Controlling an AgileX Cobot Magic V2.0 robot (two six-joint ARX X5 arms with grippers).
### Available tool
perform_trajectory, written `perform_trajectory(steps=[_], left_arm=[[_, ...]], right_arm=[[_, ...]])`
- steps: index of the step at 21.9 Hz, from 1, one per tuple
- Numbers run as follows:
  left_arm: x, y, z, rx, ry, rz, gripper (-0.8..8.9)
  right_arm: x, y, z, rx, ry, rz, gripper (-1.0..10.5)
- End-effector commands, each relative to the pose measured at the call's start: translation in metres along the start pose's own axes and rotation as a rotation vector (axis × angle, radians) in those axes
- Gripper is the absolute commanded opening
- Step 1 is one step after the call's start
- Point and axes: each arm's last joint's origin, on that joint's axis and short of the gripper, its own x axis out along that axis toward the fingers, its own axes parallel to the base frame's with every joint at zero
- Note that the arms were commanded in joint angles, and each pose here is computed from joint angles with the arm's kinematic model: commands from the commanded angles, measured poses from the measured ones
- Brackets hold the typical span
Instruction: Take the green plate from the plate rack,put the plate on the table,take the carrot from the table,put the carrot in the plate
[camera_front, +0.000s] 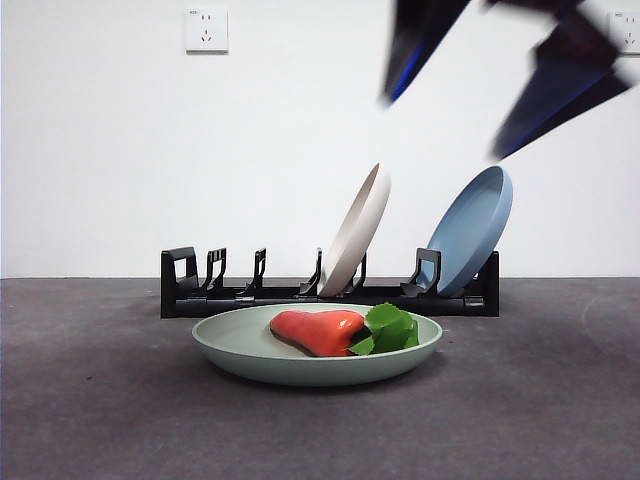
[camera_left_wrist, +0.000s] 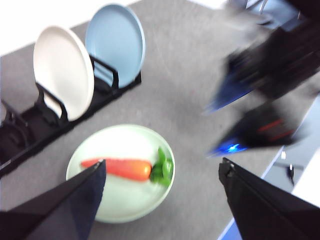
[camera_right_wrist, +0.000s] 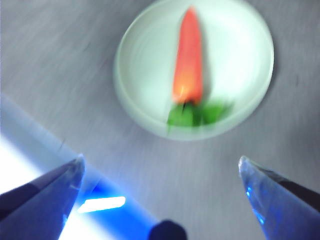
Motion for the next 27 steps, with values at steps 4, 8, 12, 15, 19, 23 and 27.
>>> perform_trajectory(steps=[4,8,12,15,19,23,27], left_arm=[[0.000,0.001,-0.009,0.022,0.078,0.005,3.57],[0.000,0.001,-0.010,0.025,0.089,0.006,-0.07],[0.000,0.001,-0.010,0.026,0.092,0.006,-0.08],[0.000,0.001,-0.010,0.026,0.091,0.009,-0.04],[0.000,0.001,-0.010,0.026,0.090,0.014,-0.04],[0.000,0.001,-0.010,0.026,0.090,0.013,-0.04],[0.000,0.001,-0.010,0.026,0.090,0.013,-0.04]], right_arm=[[-0.051,0.003,-0.034,-0.007,-0.006,0.030,4.1],[-0.073,0.004,-0.046,-0.018,-0.075,0.038,-0.1],[-0.076,0.004,-0.048,-0.018,-0.087,0.037,-0.1],[-0.076,0.005,-0.048,-0.007,-0.086,0.038,0.0],[-0.076,0.004,-0.048,-0.008,-0.087,0.037,0.0],[-0.076,0.004,-0.048,-0.008,-0.088,0.036,0.0],[-0.076,0.004,-0.048,-0.008,-0.087,0.037,0.0]])
